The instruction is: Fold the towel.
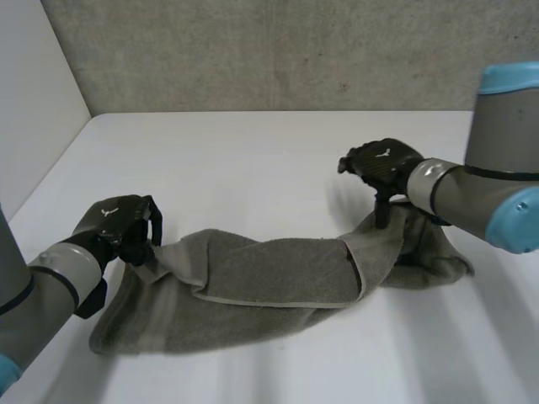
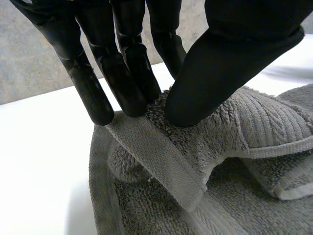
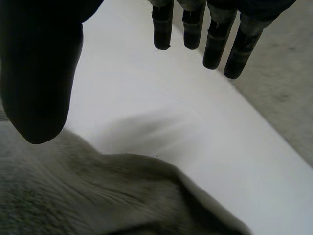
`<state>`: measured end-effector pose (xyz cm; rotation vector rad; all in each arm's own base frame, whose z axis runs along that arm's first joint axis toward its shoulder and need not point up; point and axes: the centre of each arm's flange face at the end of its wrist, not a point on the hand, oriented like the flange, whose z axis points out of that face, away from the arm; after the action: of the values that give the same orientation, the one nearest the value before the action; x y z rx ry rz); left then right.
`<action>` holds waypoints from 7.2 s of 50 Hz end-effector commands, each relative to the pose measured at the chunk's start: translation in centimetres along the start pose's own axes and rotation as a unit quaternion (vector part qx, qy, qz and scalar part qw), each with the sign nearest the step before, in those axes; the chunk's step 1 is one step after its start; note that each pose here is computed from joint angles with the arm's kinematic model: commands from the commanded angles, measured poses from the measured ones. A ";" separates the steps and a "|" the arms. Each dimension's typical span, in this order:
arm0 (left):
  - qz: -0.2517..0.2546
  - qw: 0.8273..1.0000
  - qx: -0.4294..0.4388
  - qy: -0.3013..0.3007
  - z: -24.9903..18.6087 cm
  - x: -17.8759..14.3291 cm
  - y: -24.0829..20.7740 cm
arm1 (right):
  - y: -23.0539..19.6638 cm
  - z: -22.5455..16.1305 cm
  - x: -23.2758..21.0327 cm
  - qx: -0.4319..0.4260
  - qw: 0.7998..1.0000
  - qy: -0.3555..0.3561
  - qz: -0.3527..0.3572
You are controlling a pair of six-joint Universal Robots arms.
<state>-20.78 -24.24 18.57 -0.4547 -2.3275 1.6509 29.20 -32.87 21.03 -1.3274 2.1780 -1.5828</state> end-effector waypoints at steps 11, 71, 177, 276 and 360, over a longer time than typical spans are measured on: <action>0.018 0.999 0.037 -0.033 -0.4 -1.9 -1.5 | 2.9 0.4 -4.9 -0.104 0.978 -0.113 -0.142; 0.014 0.995 0.038 -0.094 3.8 -5.4 0.8 | 6.8 -5.1 -8.0 0.007 0.999 -0.048 0.022; 0.179 0.976 0.117 -0.043 2.4 0.3 2.7 | 5.6 -5.9 -3.9 0.065 0.991 0.048 0.105; -0.049 0.903 0.426 0.014 1.6 -2.3 -27.1 | -18.4 -12.4 12.7 0.363 0.878 0.312 -0.031; 0.154 0.977 0.140 -0.055 6.3 -3.4 2.9 | 9.4 -7.0 -3.5 -0.037 0.996 0.077 -0.006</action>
<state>-20.57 -29.85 13.61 -0.7142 -2.0985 2.1342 22.33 -24.48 14.95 -1.3115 2.3336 -1.6574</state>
